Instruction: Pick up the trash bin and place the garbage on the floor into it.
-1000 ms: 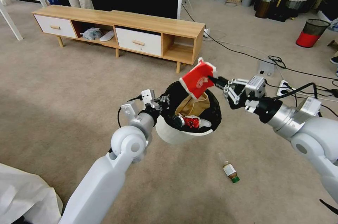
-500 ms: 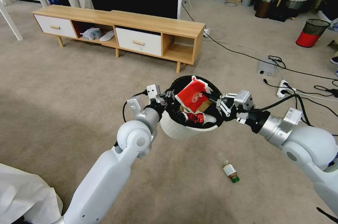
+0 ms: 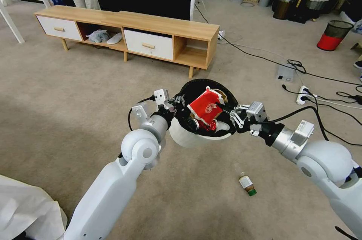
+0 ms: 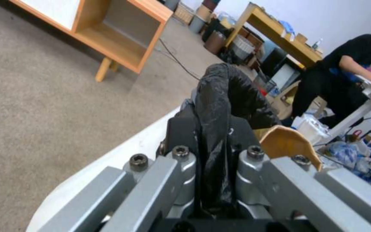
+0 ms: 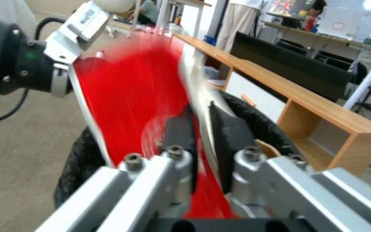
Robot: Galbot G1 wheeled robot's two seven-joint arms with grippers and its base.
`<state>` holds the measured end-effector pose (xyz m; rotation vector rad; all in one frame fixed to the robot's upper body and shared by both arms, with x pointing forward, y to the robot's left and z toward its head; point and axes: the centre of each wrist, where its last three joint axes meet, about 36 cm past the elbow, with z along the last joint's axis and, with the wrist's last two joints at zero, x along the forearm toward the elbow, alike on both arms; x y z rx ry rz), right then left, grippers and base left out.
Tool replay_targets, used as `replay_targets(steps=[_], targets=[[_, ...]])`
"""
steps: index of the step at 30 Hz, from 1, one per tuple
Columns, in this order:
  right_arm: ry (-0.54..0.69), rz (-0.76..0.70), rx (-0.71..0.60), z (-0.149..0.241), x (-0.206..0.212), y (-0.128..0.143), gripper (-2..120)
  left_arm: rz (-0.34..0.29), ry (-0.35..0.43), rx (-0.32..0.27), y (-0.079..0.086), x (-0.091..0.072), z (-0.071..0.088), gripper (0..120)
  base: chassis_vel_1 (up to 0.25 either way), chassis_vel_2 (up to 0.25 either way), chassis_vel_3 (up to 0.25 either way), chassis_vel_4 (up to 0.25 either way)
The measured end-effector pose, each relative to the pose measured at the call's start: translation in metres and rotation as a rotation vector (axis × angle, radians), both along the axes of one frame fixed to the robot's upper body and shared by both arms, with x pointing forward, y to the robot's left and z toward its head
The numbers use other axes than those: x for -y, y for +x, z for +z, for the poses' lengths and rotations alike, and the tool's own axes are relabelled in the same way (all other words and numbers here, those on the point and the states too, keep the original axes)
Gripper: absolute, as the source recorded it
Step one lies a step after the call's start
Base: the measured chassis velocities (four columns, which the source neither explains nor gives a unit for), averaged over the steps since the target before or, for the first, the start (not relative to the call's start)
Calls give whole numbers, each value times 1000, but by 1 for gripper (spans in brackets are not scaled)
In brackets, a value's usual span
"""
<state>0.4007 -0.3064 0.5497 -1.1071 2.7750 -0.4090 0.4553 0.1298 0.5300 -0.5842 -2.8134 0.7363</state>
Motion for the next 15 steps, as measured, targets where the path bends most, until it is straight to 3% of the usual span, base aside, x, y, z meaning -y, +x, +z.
replay_targets(steps=[6, 10, 13, 15], targets=[[9, -15, 9, 2, -1, 1, 42, 0, -6, 0, -3, -1, 0, 7, 0, 0, 0, 0], [11, -18, 9, 2, -2, 1, 50, -1, -9, 1, -4, 0, 1, 7, 0, 0, 0, 0], [16, -27, 12, 3, -2, 1, 68, -1, -8, -1, -5, 0, 0, 7, 0, 0, 0, 0], [18, -30, 13, 3, -2, 2, 74, -1, -8, -2, -5, 0, 0, 7, 0, 0, 0, 0]])
